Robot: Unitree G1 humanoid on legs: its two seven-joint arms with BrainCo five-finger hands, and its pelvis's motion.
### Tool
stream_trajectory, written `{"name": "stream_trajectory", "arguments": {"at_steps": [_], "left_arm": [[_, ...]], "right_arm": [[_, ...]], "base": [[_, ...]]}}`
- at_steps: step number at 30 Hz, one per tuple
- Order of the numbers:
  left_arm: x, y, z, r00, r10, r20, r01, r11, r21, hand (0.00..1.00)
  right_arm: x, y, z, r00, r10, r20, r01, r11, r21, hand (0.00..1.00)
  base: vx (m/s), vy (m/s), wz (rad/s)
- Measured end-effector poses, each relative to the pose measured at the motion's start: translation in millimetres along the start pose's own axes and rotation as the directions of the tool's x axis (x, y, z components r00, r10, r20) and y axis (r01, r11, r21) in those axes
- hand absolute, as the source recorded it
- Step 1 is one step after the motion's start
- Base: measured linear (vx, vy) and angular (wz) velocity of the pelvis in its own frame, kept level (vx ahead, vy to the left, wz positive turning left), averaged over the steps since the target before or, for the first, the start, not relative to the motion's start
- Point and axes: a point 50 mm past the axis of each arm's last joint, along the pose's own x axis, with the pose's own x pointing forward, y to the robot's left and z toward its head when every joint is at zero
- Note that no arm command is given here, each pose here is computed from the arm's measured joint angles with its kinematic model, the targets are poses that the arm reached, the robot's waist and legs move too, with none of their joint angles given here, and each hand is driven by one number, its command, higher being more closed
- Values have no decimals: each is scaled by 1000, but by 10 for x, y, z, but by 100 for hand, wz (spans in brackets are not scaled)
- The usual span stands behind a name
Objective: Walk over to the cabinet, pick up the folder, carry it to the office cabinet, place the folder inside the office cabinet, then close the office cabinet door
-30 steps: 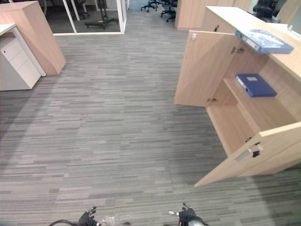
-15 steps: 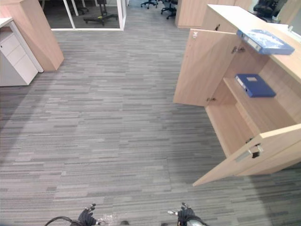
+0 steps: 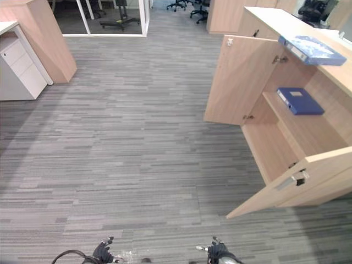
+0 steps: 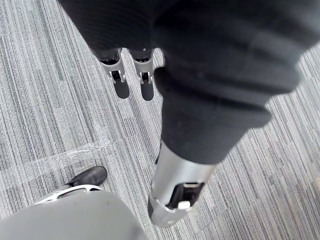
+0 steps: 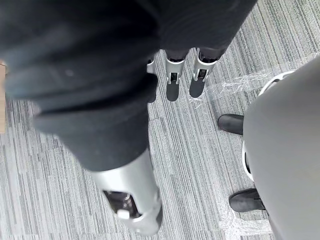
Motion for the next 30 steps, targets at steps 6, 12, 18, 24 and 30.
{"name": "stream_trajectory", "arguments": {"at_steps": [6,12,18,24,30], "left_arm": [[34,77,94,999,24,28,-23,998,-54,0],[35,173,110,997,76,30,-70,982,-176,0],[11,183,38,996,93,8,-90,973,-212,0],[-23,112,15,996,87,13,-81,968,-239,0],[-95,-51,-80,998,60,4,-57,960,-274,0]], "right_arm": [[-1,-15,-53,1000,0,-25,1,1000,7,0],[-11,-75,-86,1000,-17,-22,19,997,68,0],[-13,-121,-84,999,-30,-18,31,996,84,0],[2,-63,-54,1000,-6,-24,8,997,77,0],[15,-268,216,996,-51,68,49,998,26,0]], "base": [[-61,7,17],[-35,13,-3],[133,293,-24],[359,302,-26],[342,312,7]]}}
